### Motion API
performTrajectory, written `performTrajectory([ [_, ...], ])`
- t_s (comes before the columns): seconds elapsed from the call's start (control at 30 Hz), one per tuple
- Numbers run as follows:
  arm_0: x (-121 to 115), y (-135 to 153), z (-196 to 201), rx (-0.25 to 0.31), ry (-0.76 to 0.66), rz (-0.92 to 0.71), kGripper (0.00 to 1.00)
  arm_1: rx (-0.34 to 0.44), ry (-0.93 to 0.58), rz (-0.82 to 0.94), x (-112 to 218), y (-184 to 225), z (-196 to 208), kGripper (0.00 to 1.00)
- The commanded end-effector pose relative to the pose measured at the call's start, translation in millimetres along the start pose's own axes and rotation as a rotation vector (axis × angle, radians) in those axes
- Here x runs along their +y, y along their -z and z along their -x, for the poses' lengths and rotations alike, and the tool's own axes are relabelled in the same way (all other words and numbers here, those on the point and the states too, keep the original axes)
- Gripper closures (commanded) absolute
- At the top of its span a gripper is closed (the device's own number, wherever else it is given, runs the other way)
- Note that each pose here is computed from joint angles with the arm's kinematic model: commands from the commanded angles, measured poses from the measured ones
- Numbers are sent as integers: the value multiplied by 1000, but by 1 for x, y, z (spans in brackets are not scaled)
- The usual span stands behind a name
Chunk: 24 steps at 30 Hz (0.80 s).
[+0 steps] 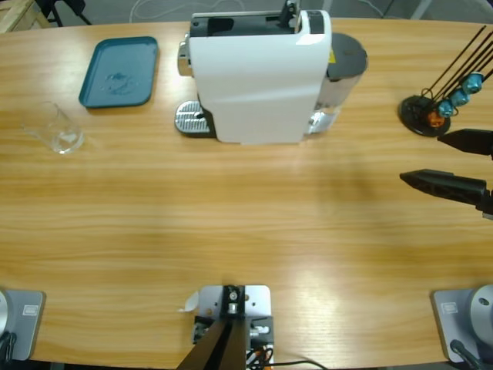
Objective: Pour coffee
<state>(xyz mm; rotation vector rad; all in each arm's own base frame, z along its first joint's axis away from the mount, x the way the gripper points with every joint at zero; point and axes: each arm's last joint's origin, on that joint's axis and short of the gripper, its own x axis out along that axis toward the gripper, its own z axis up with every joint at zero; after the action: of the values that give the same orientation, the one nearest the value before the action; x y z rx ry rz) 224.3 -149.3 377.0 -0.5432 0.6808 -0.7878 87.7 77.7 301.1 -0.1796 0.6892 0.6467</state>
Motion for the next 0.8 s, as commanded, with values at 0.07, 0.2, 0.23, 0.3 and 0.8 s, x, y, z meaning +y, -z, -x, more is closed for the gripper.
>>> performTrajectory([
  [0.07,-32,40,71,-8,-451,-450,14,10,66,-25,-3,9,-3,233],
  [0.2,-8,79,91,26,-445,-433,23,32,92,-43,-3,1,-8,162],
  [0.23,0,90,97,28,-445,-429,23,48,94,-42,-3,-3,-8,118],
  [0.3,9,104,106,12,-437,-430,26,59,104,-39,-3,-9,-8,42],
  [0.8,23,120,97,32,-400,-470,115,122,218,-126,-22,-33,-21,161],
])
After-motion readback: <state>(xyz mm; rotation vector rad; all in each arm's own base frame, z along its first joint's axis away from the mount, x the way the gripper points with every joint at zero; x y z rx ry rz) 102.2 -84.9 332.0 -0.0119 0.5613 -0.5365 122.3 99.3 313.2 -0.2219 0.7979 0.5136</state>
